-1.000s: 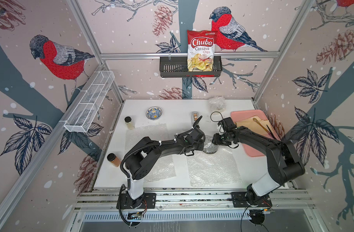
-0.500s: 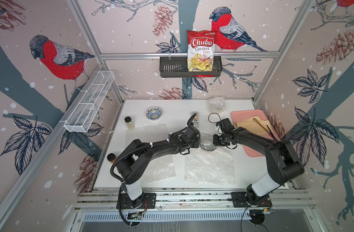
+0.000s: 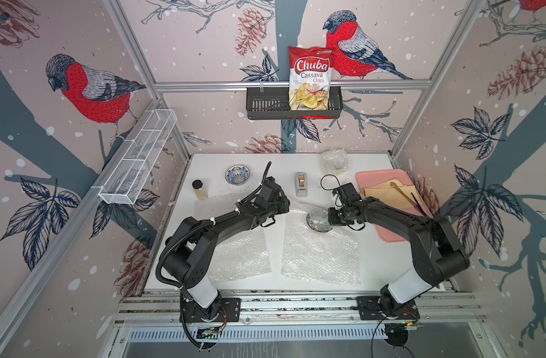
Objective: Wrap bowls in bubble wrap
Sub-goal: Wrap the bowl in bubble wrap.
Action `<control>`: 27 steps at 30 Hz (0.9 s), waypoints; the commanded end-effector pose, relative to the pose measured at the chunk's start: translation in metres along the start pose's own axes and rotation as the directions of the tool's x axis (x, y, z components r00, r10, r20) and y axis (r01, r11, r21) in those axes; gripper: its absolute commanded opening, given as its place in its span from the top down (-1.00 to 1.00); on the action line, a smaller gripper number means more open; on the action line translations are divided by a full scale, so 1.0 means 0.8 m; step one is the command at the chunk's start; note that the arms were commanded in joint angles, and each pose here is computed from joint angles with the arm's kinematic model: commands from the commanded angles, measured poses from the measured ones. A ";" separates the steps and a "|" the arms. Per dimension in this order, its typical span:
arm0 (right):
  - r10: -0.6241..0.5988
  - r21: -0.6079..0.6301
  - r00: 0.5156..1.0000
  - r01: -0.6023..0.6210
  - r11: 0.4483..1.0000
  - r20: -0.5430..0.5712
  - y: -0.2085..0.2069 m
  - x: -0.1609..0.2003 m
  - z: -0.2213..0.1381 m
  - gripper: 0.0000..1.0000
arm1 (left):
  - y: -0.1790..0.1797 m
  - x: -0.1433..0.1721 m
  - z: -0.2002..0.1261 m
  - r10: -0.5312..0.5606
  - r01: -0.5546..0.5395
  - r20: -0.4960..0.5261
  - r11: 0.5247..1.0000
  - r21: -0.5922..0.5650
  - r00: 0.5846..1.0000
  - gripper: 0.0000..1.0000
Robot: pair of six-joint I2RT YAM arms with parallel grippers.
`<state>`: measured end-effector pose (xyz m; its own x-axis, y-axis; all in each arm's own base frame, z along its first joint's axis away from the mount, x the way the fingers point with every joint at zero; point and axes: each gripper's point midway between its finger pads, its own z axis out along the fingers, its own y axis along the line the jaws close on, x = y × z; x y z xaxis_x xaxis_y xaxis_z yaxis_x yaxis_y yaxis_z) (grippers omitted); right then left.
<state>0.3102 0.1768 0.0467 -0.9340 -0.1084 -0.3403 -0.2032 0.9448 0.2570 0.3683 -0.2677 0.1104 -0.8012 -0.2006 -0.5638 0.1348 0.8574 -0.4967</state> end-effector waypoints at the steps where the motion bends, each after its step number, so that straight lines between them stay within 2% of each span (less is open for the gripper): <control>1: -0.015 0.002 1.000 0.014 1.000 0.016 0.000 -0.004 -0.001 0.72 | -0.019 -0.022 -0.005 -0.001 -0.003 0.042 0.996 0.085 0.999 -0.14; 3: -0.012 0.006 1.000 0.012 1.000 0.021 0.000 -0.005 -0.002 0.72 | -0.020 -0.028 -0.006 -0.031 0.026 0.041 0.993 0.117 0.999 -0.15; 8: -0.014 0.002 1.000 0.014 1.000 0.019 0.001 -0.004 0.000 0.71 | -0.021 -0.051 0.005 -0.121 0.117 0.014 0.977 0.179 0.993 -0.36; 12: -0.015 0.003 1.000 0.015 1.000 0.020 0.001 -0.004 -0.001 0.71 | -0.024 -0.056 0.022 -0.137 0.135 -0.006 0.971 0.200 0.991 -0.30; 18: -0.018 0.000 0.999 0.018 1.000 0.031 0.003 -0.008 -0.003 0.71 | -0.028 -0.038 0.043 -0.138 0.152 -0.076 0.961 0.232 0.987 0.13; 20: -0.016 -0.004 0.999 0.017 1.000 0.036 0.004 -0.008 -0.002 0.71 | -0.026 -0.036 0.043 -0.140 0.154 -0.077 0.961 0.231 0.987 0.39; 23: -0.017 -0.005 0.999 0.017 1.000 0.047 0.005 -0.009 -0.002 0.73 | -0.027 -0.037 0.041 -0.130 0.143 -0.070 0.962 0.233 0.989 0.92; 27: -0.001 -0.003 0.998 0.001 1.000 0.061 0.004 -0.010 0.001 0.77 | -0.039 -0.044 0.028 -0.102 0.112 -0.051 0.965 0.238 0.993 1.00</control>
<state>0.3110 0.1789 0.0465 -0.9249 -0.1094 -0.3642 -0.2125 0.9429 0.2565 0.4028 -0.2921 0.1100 -0.8644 -0.2721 -0.4228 0.1200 0.7050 -0.6990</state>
